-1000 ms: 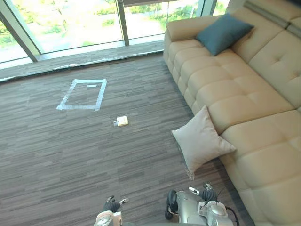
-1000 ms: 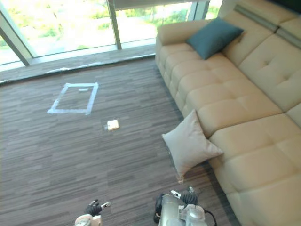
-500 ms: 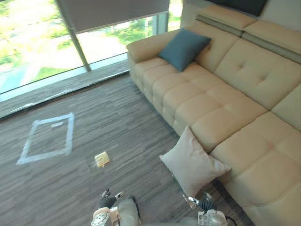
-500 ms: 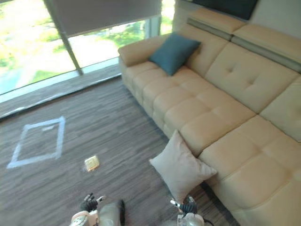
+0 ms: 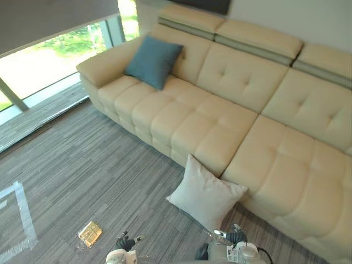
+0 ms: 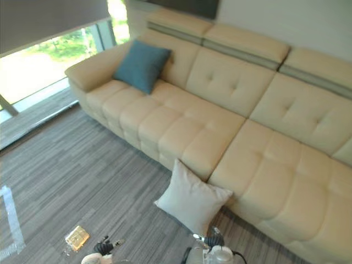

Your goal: Pick up cushions and gather them together orderly.

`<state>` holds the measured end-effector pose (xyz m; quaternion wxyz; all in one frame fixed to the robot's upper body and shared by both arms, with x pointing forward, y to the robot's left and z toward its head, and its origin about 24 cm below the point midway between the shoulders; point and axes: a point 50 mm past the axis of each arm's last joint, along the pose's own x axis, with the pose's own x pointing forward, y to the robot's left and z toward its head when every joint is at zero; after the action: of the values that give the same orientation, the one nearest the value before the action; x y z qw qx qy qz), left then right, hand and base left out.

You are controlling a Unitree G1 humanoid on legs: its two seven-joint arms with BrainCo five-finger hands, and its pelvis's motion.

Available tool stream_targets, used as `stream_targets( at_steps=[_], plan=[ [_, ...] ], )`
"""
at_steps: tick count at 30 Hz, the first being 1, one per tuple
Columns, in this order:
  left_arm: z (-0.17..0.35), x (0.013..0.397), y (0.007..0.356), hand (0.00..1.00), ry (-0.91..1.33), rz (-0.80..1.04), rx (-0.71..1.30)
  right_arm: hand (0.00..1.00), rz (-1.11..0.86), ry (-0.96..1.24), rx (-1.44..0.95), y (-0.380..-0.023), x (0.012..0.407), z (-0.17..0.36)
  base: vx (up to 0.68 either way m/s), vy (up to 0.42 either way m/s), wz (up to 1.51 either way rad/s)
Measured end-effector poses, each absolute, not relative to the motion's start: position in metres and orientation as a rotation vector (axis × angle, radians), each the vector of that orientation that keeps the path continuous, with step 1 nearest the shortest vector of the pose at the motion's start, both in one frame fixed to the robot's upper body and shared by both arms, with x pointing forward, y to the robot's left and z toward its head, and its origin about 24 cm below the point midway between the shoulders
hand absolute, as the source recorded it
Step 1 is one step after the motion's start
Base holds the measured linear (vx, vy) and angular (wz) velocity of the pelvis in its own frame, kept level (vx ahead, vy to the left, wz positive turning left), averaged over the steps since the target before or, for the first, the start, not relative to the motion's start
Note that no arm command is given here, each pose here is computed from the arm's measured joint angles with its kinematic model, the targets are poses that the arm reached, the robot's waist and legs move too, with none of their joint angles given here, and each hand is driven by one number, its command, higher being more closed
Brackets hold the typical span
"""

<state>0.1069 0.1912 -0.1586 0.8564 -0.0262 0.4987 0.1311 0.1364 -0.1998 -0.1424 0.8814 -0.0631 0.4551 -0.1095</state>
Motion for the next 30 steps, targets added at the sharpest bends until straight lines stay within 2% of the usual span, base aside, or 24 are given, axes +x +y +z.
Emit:
stream_targets(
  at_steps=[2, 9, 15, 22, 26, 30],
  plan=[
    [-0.159, 0.109, 0.182, 0.0, 1.051, 0.236, -0.052, 0.0, -0.246, 0.939, -0.134, -0.206, 0.138, -0.141, 0.17, -0.125, -0.2],
    [-0.153, 0.12, 0.186, 0.0, 0.985, 0.242, -0.049, 0.0, -0.289, 0.956, -0.11, -0.206, 0.13, -0.143, 0.1, -0.056, -0.34],
    [-0.152, 0.121, 0.19, 0.0, 0.967, 0.311, -0.12, 0.0, -0.321, 0.951, -0.058, -0.201, 0.127, -0.143, 0.16, 0.195, -1.03],
    [-0.151, 0.122, 0.202, 0.0, 0.97, 0.313, -0.088, 0.0, -0.3, 0.973, -0.026, -0.187, 0.122, -0.147, 0.19, 0.187, -0.62],
    [-0.149, 0.129, 0.197, 0.0, 0.96, 0.295, -0.089, 0.0, -0.283, 0.959, -0.048, -0.188, 0.128, -0.145, 0.09, 0.047, -0.5],
    [-0.14, 0.156, 0.187, 0.0, 0.885, 0.27, -0.109, 0.0, -0.253, 0.874, -0.074, -0.184, 0.16, -0.133, -0.01, -0.021, -0.47]
  ],
)
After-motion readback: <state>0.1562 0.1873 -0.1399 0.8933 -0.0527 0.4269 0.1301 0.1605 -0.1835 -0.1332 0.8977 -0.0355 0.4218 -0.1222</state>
